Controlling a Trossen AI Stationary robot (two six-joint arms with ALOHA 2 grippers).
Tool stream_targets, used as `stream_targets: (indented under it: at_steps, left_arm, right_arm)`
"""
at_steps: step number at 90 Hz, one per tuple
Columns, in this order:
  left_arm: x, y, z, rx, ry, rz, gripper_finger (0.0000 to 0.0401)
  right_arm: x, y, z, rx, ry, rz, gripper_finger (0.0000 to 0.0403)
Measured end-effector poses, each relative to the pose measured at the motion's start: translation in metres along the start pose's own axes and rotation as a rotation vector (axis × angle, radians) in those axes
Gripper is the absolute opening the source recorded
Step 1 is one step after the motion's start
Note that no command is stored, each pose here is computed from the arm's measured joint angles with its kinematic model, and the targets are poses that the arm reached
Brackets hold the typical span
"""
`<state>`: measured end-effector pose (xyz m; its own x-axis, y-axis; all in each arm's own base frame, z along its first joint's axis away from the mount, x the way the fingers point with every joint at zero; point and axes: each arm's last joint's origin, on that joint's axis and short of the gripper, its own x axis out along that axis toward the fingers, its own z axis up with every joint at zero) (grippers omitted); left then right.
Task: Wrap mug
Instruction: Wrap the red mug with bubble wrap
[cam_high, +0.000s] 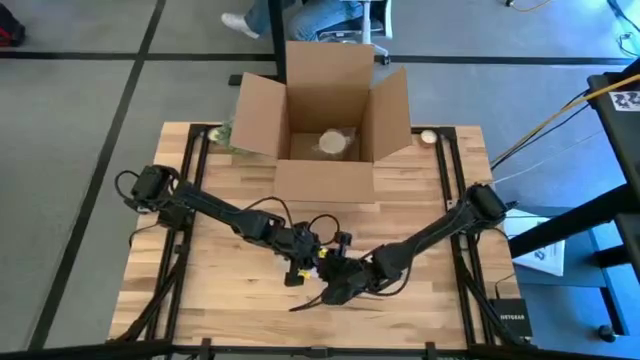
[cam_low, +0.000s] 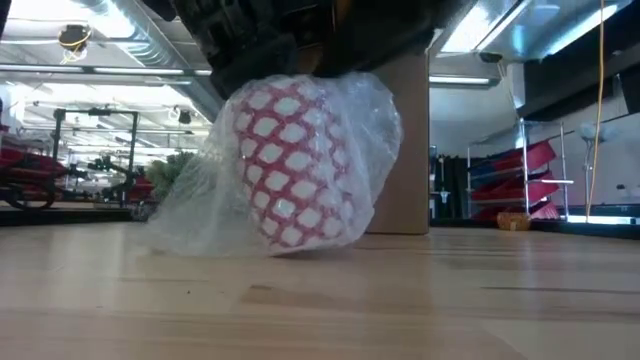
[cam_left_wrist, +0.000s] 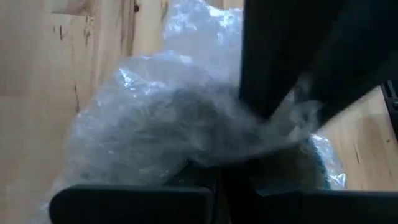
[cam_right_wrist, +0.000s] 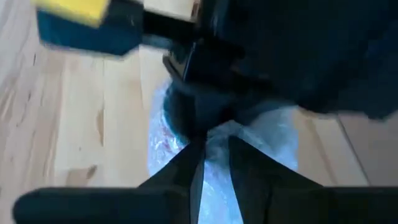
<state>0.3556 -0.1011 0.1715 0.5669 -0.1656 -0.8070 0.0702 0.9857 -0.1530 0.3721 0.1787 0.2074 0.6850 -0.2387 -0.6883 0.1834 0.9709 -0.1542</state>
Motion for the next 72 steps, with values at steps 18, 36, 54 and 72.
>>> stream_targets:
  at_steps: [18, 36, 54, 72]
  left_arm:
    - [0.000, 0.000, 0.001, -0.001, -0.005, 0.001, 0.0001]
    - [-0.018, -0.003, 0.008, 0.005, -0.059, -0.010, 0.0001]
    - [-0.040, -0.005, 0.011, 0.005, -0.092, -0.008, 0.0001]
    - [-0.059, -0.006, 0.019, 0.004, -0.171, 0.006, 0.0001]
  right_arm:
    - [0.008, -0.005, 0.000, 0.010, 0.023, 0.005, 0.0060]
    - [0.014, -0.004, -0.009, 0.031, 0.095, 0.023, 0.0060]
    - [0.016, -0.003, -0.009, 0.034, 0.090, 0.021, 0.0060]
    - [0.016, -0.003, -0.010, 0.032, 0.092, 0.024, 0.0060]
